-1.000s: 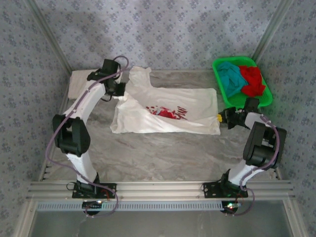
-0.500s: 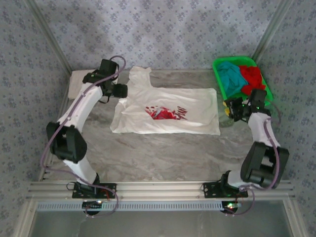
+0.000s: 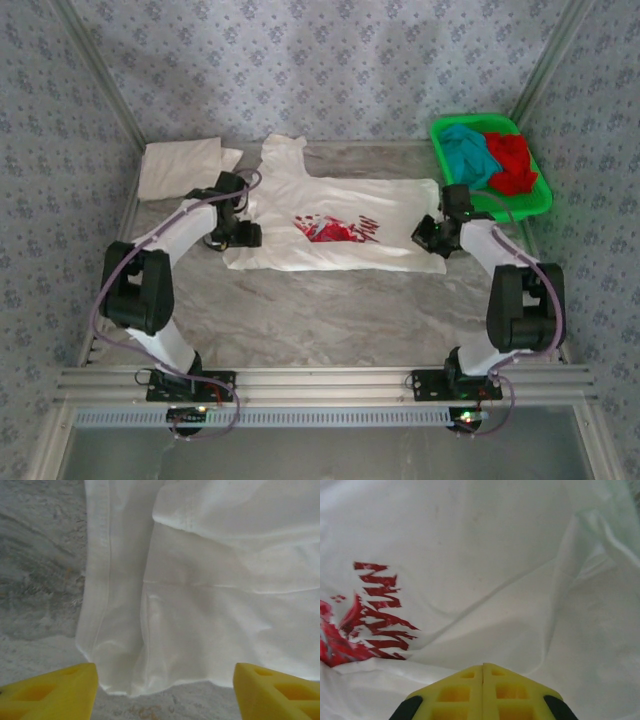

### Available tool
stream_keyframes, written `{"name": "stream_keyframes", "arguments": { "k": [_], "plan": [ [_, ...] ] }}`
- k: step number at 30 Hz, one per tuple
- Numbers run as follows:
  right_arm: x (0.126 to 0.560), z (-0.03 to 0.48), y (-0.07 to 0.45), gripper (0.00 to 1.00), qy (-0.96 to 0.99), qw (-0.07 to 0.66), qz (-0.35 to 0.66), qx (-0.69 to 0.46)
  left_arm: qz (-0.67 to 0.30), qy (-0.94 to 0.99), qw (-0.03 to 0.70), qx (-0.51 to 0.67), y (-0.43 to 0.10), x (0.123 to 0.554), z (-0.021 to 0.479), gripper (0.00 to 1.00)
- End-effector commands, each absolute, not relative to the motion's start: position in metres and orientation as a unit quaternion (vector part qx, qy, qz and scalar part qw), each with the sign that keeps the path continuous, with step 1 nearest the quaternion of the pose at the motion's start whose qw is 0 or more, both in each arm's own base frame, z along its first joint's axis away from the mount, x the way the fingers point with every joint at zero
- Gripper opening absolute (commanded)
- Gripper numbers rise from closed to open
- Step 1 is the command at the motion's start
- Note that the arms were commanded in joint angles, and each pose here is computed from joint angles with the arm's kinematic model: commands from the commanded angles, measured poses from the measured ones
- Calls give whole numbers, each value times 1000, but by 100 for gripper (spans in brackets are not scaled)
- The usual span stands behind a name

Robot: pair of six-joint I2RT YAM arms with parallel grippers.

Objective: Fold and stack the t-shirts

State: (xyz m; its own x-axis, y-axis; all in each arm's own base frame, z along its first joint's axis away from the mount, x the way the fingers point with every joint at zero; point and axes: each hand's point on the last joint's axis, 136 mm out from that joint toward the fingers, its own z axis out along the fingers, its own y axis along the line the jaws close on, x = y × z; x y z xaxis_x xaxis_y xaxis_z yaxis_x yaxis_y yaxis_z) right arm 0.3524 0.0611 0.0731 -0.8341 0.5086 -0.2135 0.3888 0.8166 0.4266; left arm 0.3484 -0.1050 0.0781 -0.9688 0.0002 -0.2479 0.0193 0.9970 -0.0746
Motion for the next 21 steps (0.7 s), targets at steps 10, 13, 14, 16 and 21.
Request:
{"name": "stream_keyframes", "arguments": {
  "k": [10,13,14,16,21],
  "plan": [
    [361,28,87,0,968,104,151,174,-67,993,94,-17,-107,344,20,37],
    [352,14,85,0,969,84,144,184,-53,995,74,-39,-96,328,6,24],
    [349,11,84,0,969,80,142,188,-49,996,65,-47,-93,322,2,19],
    [341,6,82,0,968,75,140,195,-39,996,48,-60,-88,308,-4,18],
    [314,4,82,0,963,65,148,218,-20,995,24,-94,-74,272,-1,18]
  ]
}}
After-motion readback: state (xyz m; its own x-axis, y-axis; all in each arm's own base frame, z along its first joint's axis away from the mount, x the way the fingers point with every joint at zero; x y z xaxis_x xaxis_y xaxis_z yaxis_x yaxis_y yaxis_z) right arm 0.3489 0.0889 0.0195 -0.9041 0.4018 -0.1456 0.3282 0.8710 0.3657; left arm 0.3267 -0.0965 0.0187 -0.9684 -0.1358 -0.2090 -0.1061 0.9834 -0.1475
